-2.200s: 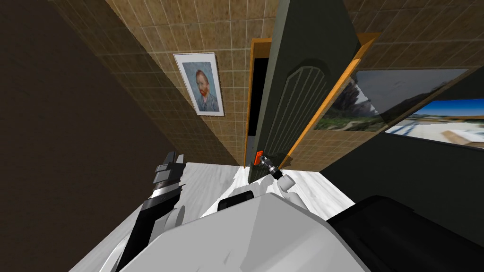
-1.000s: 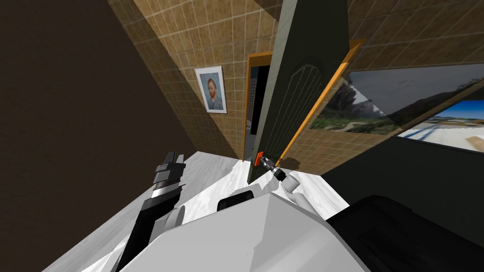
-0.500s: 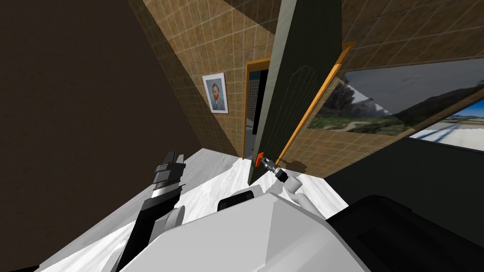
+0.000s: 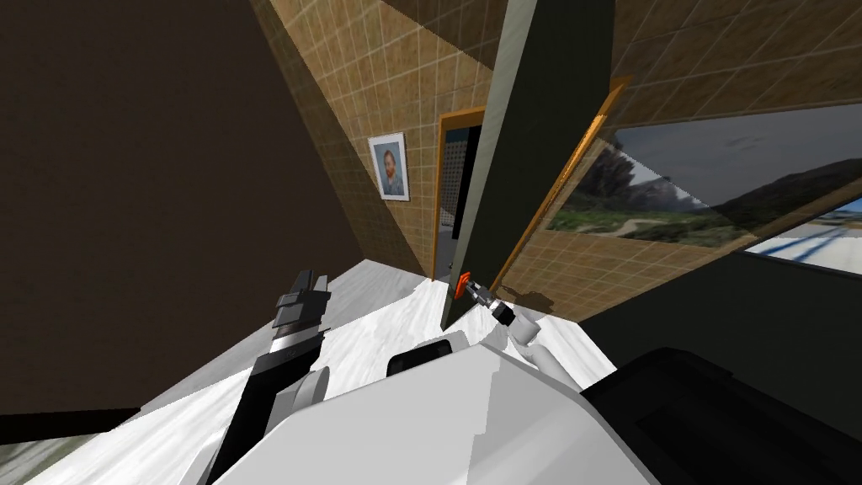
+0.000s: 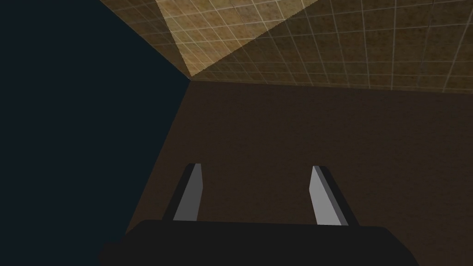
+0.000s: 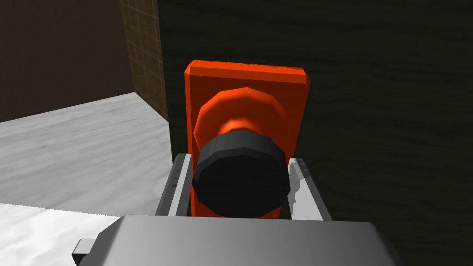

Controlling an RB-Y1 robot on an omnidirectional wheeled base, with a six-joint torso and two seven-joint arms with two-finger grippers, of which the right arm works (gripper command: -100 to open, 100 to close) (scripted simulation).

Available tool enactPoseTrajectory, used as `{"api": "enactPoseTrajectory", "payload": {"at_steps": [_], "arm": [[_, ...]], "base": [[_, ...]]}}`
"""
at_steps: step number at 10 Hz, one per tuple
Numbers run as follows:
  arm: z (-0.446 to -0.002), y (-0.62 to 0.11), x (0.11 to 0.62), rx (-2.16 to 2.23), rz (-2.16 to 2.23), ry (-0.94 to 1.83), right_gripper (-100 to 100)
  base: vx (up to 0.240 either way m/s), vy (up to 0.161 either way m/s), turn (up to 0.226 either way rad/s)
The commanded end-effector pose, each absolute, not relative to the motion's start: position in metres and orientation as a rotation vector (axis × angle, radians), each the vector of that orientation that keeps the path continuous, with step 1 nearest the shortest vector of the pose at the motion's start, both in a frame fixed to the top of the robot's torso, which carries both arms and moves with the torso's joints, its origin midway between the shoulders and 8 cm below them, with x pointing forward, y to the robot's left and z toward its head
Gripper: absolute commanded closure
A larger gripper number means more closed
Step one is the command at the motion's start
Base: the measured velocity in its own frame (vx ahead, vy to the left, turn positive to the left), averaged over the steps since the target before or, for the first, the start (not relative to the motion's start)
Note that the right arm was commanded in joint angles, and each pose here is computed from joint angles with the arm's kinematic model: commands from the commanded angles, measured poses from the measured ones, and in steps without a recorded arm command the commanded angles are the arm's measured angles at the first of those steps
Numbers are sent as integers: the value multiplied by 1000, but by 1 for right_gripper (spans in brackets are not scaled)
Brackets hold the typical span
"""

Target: Pull the door open

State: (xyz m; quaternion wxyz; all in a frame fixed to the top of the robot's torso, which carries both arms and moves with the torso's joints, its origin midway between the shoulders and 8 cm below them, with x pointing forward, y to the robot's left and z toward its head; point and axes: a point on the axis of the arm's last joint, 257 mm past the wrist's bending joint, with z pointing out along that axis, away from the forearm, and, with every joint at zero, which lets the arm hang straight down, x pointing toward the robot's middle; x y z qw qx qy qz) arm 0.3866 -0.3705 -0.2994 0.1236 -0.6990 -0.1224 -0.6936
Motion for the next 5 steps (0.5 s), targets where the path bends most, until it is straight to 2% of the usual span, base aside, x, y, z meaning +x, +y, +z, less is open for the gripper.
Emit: {"api": "enactPoseTrajectory", "payload": {"at_steps": [1,3,5], "arm": [[-299,-371,383,-2027,-2016,-373,100],[-297,-372,379,-2015,-2009,-389,100],[-297,-373,377,-2008,-2006,-397,100]], "base": [[-191,-155,155],[-197,-121,137],[-160,-101,80]]}}
